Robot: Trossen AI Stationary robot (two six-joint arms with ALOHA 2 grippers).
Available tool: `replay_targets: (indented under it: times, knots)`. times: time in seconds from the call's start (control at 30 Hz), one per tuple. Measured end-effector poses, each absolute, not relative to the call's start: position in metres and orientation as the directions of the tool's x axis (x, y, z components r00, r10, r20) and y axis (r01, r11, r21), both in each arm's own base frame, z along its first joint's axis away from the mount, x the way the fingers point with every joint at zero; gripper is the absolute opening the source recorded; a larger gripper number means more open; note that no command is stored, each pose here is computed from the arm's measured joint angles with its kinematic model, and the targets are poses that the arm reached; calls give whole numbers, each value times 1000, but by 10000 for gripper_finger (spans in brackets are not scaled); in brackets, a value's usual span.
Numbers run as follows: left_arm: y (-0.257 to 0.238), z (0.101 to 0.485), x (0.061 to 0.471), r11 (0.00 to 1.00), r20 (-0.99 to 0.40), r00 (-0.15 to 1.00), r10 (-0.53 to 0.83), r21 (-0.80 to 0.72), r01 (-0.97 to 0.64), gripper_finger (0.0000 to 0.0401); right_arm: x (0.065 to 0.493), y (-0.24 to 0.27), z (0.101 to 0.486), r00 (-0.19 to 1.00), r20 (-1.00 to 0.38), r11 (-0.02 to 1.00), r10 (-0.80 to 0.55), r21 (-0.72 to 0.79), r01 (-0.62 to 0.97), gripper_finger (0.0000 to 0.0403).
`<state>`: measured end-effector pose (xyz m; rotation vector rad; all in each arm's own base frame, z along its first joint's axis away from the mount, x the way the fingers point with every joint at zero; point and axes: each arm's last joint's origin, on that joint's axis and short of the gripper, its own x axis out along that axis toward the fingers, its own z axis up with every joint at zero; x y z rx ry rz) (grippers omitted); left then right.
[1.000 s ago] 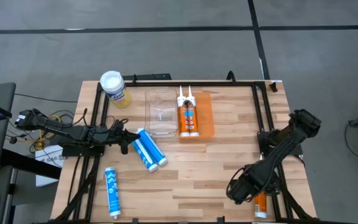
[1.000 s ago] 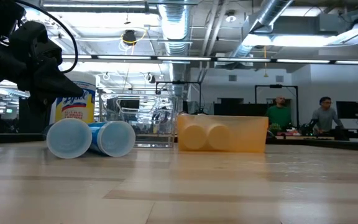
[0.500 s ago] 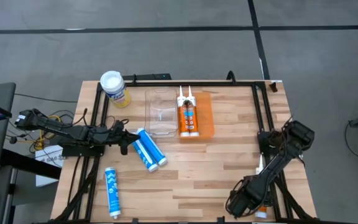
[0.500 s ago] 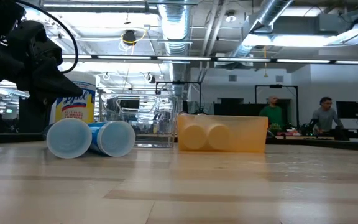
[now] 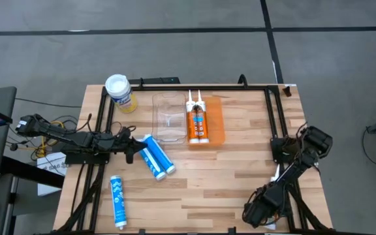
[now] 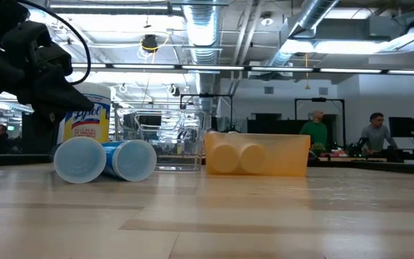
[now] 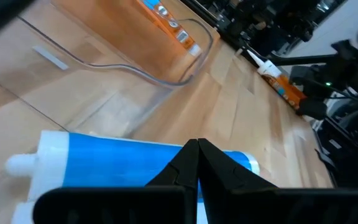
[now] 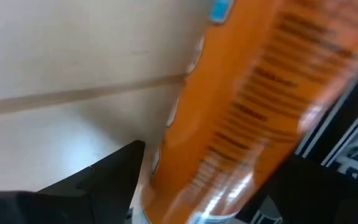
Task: Pick & place silicon tubes, Sealant and Lysol wipes
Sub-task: Put the orange sealant into the orange bin
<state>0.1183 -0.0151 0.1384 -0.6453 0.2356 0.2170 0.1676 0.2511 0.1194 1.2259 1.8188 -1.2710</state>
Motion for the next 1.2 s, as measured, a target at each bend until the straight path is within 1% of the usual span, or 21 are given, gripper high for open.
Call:
replay_targets:
  times: [0.1,0.37,0.6,0.87,1.03,1.13,1.2]
  knots:
    - [-16,139,118,778,-282,953,110,-572,-259,0,171,246,118,-391,-852,100,348,-381,919,315]
    - [-16,139,118,777,-282,954,106,-575,-256,0,188,233,120,-308,-888,79,343,-299,951,315]
    - [-16,139,118,777,-282,954,106,-575,-256,0,208,215,120,-246,-910,98,334,-226,969,315]
    - [-16,139,118,777,-281,954,107,-574,-257,0,229,193,119,-180,-932,158,315,-136,978,315]
    - [-16,139,118,778,-281,954,108,-573,-257,0,236,183,119,-162,-936,198,314,-103,975,315]
    - [-16,139,118,779,-281,954,108,-572,-257,0,238,181,119,-161,-938,189,306,-106,976,315]
    - [-16,139,118,779,-281,954,108,-573,-257,0,239,181,124,-159,-948,168,274,-115,979,315]
